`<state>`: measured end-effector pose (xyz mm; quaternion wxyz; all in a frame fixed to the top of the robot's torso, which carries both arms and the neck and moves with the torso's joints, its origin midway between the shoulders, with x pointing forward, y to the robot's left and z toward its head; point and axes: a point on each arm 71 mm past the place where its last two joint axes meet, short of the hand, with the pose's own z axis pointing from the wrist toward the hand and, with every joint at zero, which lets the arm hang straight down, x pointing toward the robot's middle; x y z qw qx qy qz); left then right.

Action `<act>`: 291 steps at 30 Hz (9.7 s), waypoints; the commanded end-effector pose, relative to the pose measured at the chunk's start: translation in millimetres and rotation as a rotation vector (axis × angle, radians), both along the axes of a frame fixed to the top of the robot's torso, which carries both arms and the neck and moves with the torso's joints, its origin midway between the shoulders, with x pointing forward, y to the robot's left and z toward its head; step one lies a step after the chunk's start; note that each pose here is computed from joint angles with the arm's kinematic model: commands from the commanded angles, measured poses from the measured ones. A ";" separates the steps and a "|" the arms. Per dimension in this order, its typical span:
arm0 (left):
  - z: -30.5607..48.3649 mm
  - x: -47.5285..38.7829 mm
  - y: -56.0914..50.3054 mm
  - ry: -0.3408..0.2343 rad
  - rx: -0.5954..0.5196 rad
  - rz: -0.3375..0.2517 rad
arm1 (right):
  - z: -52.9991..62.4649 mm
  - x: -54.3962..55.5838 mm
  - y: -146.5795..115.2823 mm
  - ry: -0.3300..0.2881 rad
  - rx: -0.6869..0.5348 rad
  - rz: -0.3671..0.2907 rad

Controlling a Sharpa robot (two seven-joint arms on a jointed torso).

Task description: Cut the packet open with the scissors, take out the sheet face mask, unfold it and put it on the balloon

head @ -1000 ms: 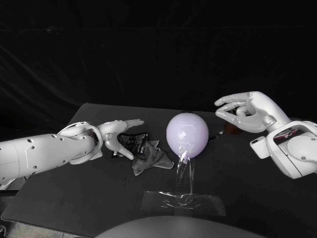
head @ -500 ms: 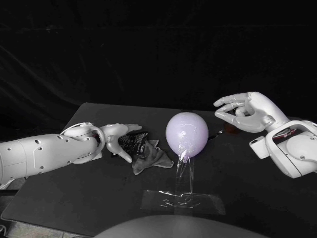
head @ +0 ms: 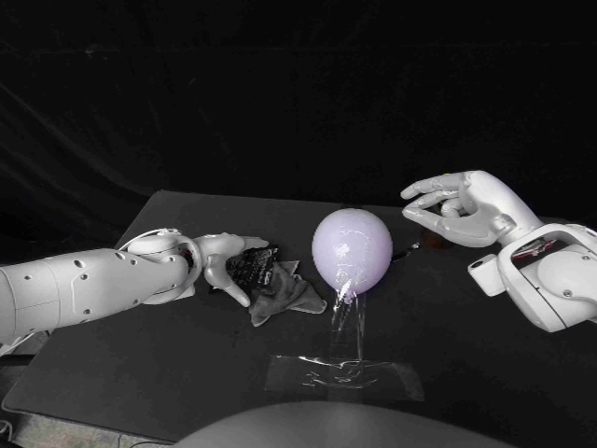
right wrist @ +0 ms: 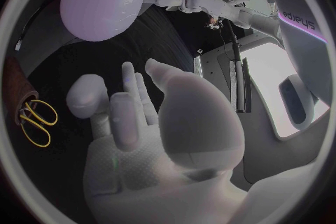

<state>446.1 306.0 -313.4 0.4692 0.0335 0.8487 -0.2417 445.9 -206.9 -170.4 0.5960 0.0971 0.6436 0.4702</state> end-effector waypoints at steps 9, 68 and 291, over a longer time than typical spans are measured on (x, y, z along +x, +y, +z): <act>-7.1 -0.1 0.2 0.066 0.039 0.007 | -0.7 -1.4 2.4 0.010 -0.005 0.021; 15.2 17.6 12.0 -0.124 -0.359 0.135 | -2.2 3.1 -2.3 0.009 -0.013 0.002; 110.7 55.7 -119.2 -0.118 -0.860 -0.029 | 50.6 55.1 131.2 -0.046 -0.525 0.118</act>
